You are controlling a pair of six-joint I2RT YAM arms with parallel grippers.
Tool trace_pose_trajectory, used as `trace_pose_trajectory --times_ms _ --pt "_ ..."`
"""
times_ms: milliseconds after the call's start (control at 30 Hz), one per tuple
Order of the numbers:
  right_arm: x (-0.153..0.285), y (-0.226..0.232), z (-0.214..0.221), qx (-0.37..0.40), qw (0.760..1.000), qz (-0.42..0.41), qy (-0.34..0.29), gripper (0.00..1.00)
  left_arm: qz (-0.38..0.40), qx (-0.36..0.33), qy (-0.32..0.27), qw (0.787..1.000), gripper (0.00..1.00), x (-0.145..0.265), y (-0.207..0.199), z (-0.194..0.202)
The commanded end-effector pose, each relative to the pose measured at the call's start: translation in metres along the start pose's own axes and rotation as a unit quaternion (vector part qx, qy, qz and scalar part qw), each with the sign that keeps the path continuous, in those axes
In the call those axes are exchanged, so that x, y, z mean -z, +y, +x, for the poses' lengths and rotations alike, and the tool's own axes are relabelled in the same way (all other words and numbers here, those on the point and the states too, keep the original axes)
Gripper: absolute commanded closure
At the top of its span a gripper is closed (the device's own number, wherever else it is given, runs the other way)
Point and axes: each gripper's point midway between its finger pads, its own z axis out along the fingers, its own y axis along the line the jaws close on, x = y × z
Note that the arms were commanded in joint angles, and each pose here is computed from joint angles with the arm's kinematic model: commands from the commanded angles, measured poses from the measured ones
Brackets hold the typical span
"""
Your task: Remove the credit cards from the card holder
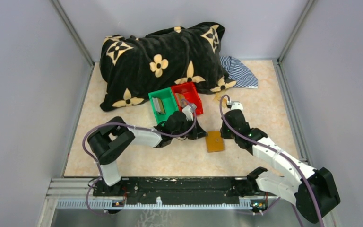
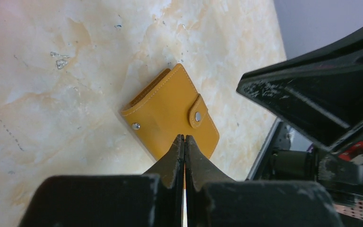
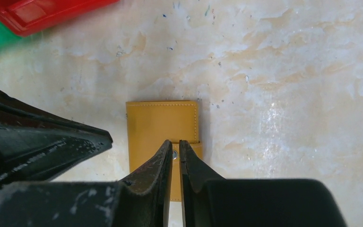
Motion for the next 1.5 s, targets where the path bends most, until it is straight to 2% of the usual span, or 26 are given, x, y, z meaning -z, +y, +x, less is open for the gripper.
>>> trace_pose_trajectory --times_ms 0,300,633,733,800,867,1467 --pt "0.002 0.005 -0.001 -0.009 1.0 -0.016 -0.011 0.89 0.061 0.02 0.008 0.998 1.0 -0.002 -0.02 -0.002" --pt "0.003 0.01 0.001 -0.012 0.999 -0.031 -0.007 0.88 0.084 0.051 0.039 0.994 1.0 -0.024 -0.014 0.018" --pt "0.002 0.015 0.01 -0.004 0.999 -0.038 0.006 0.84 0.024 0.051 0.058 0.997 1.0 -0.029 0.013 0.03" --pt "-0.001 0.015 0.019 0.009 0.999 -0.028 0.021 0.77 0.017 0.053 0.062 0.997 1.0 -0.029 0.017 0.033" --pt "-0.003 0.014 0.024 0.015 0.999 -0.02 0.029 0.61 0.011 0.053 0.064 0.996 1.0 -0.03 0.021 0.035" --pt "-0.004 0.014 0.028 0.018 0.999 -0.018 0.035 0.55 0.006 0.054 0.068 0.996 1.0 -0.03 0.023 0.037" --pt "-0.023 0.009 0.056 0.048 0.996 0.026 0.069 0.55 -0.019 0.06 0.081 0.995 1.0 -0.028 0.035 0.046"
